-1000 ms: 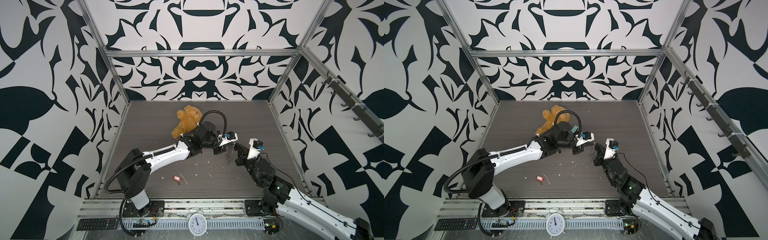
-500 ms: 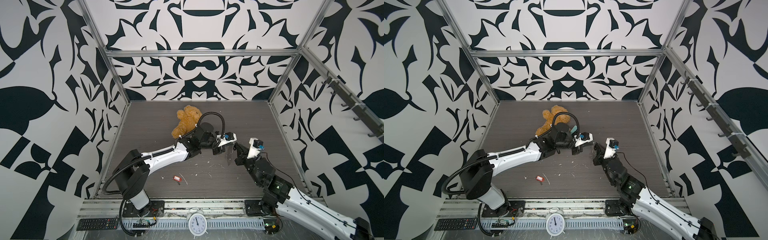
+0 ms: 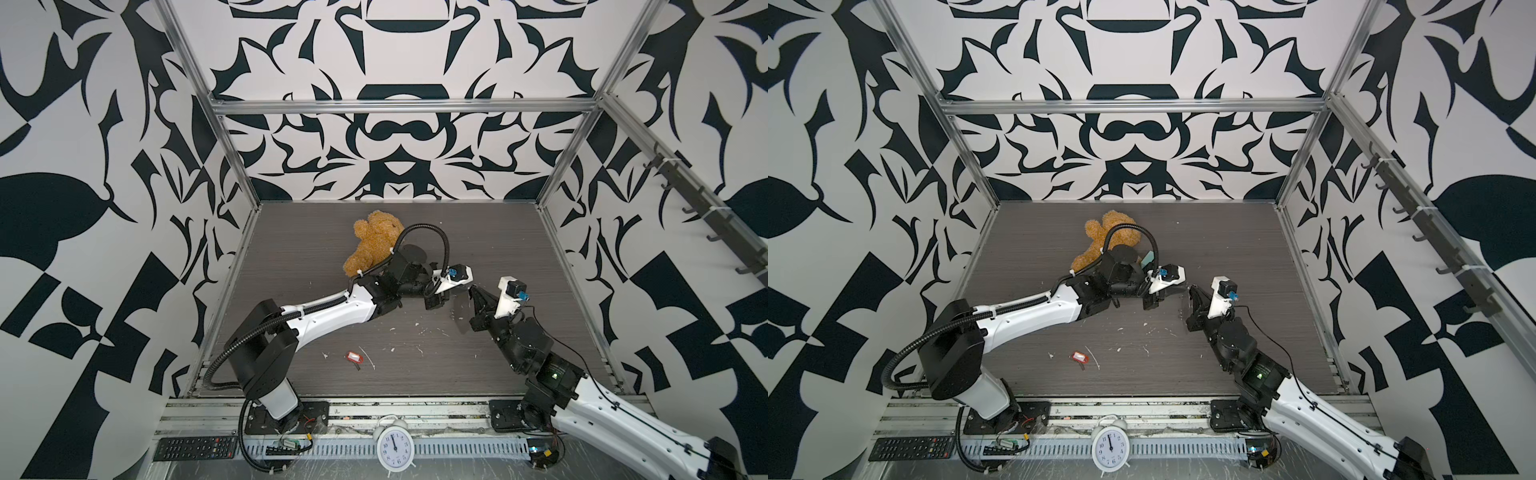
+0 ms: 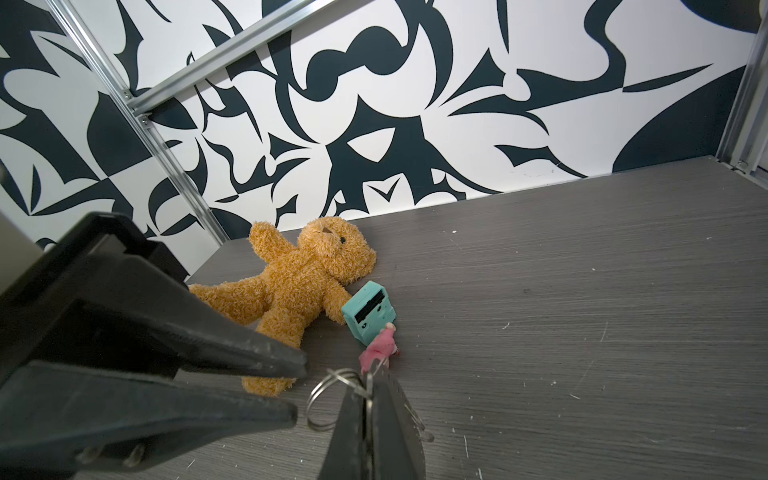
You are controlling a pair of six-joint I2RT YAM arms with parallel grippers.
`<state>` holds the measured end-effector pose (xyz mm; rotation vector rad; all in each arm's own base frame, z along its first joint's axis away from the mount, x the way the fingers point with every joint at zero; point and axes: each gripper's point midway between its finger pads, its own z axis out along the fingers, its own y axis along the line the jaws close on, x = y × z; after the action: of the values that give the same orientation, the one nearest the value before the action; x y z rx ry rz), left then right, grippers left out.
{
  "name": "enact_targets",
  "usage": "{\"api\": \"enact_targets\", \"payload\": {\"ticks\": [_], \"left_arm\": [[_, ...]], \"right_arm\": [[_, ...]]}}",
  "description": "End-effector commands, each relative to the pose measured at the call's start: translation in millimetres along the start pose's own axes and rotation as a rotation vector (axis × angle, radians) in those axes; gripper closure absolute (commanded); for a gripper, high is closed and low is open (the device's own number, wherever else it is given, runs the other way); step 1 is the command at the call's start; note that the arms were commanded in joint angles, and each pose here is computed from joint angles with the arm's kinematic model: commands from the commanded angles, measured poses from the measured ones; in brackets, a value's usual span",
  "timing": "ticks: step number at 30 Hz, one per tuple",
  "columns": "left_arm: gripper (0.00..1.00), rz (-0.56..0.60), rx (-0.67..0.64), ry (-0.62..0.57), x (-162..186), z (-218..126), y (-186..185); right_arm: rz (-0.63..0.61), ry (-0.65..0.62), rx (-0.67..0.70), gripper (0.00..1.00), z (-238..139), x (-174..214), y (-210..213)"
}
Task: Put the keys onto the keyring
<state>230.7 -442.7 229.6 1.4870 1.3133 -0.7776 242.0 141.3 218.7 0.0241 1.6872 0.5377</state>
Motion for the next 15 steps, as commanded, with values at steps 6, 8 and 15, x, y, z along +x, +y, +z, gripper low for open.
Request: {"api": "enact_targets", "payload": {"ticks": [6, 8, 15], "left_arm": [[0.75, 0.008, 0.014, -0.025, -16.1, -7.0, 1.6], [0.73, 0.005, 0.021, -0.029, -17.4, -7.4, 0.7], [0.64, -0.003, 0.023, -0.034, -19.2, -7.0, 0.9]], "right_arm": [[0.025, -0.073, -0.034, 1.0, -1.5, -20.1, 7.9], [0.025, -0.072, -0.035, 1.0, -1.2, -19.9, 8.3], [0.02, -0.066, -0.04, 1.0, 0.9, -18.9, 10.4]]}}
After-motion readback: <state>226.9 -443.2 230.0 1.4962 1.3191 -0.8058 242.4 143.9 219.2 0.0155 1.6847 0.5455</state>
